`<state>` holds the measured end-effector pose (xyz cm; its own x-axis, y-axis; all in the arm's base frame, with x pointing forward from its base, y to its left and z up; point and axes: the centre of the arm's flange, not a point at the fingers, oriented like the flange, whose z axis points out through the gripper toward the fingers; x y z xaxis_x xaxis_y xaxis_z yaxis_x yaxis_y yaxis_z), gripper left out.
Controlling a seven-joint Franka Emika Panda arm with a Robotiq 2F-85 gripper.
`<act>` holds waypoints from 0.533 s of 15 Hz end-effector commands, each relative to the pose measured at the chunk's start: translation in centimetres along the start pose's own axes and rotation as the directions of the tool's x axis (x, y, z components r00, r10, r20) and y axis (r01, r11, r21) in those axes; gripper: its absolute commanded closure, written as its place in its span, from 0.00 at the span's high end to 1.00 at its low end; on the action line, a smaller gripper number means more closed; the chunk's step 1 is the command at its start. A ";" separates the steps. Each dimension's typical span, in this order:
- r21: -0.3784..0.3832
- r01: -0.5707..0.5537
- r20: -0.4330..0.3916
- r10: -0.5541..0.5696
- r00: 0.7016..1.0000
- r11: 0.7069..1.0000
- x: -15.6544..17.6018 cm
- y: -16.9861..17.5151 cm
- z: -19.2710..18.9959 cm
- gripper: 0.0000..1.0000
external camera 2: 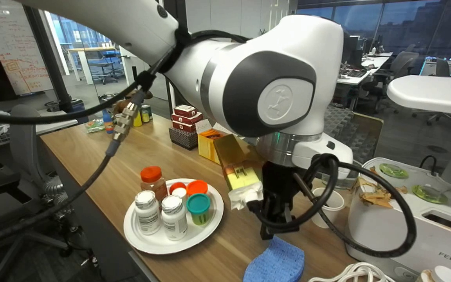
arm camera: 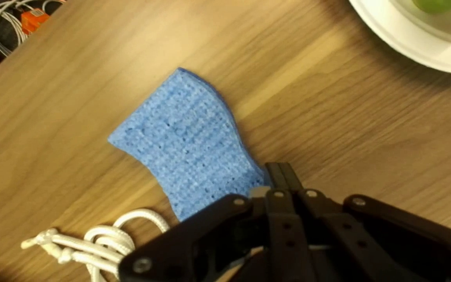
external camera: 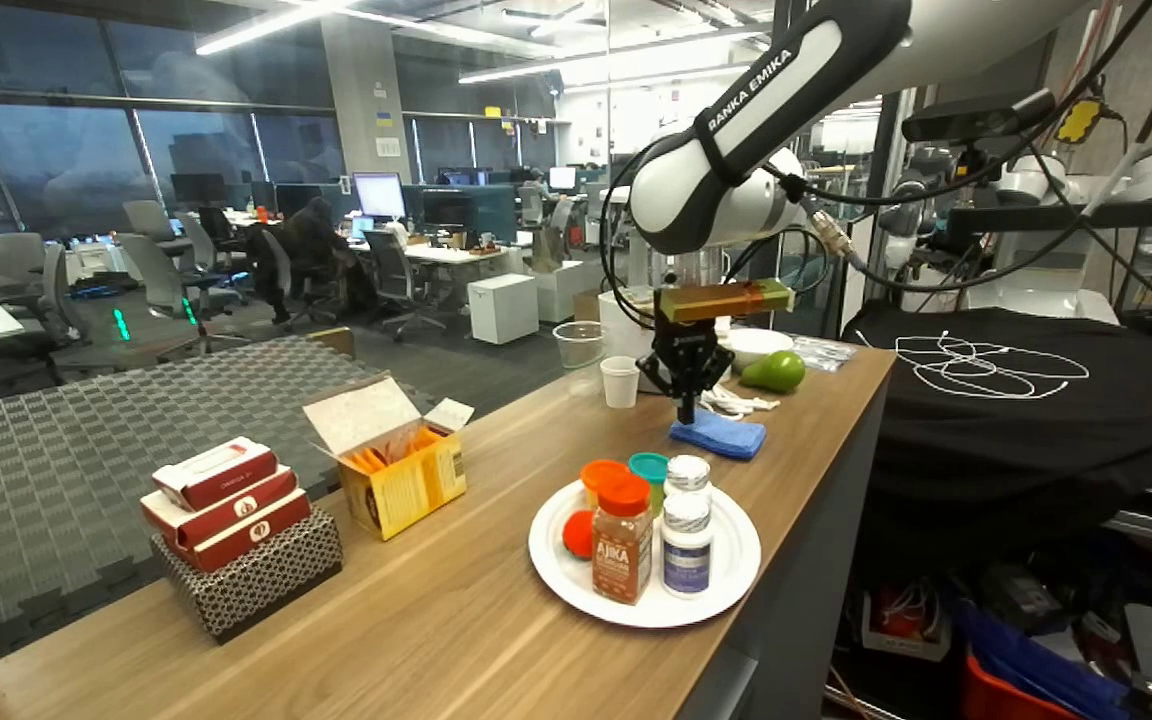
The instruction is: Put all the bottles and the orange ball in the plate, and then use the blue object to clean the table
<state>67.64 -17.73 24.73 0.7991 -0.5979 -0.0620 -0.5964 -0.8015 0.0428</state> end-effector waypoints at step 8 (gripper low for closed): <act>0.007 -0.058 0.029 0.058 0.998 0.998 0.9 3.7 1.5 0.00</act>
<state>66.15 -20.68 23.78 0.7659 -0.6380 -0.0800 -0.6358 -0.7700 0.0542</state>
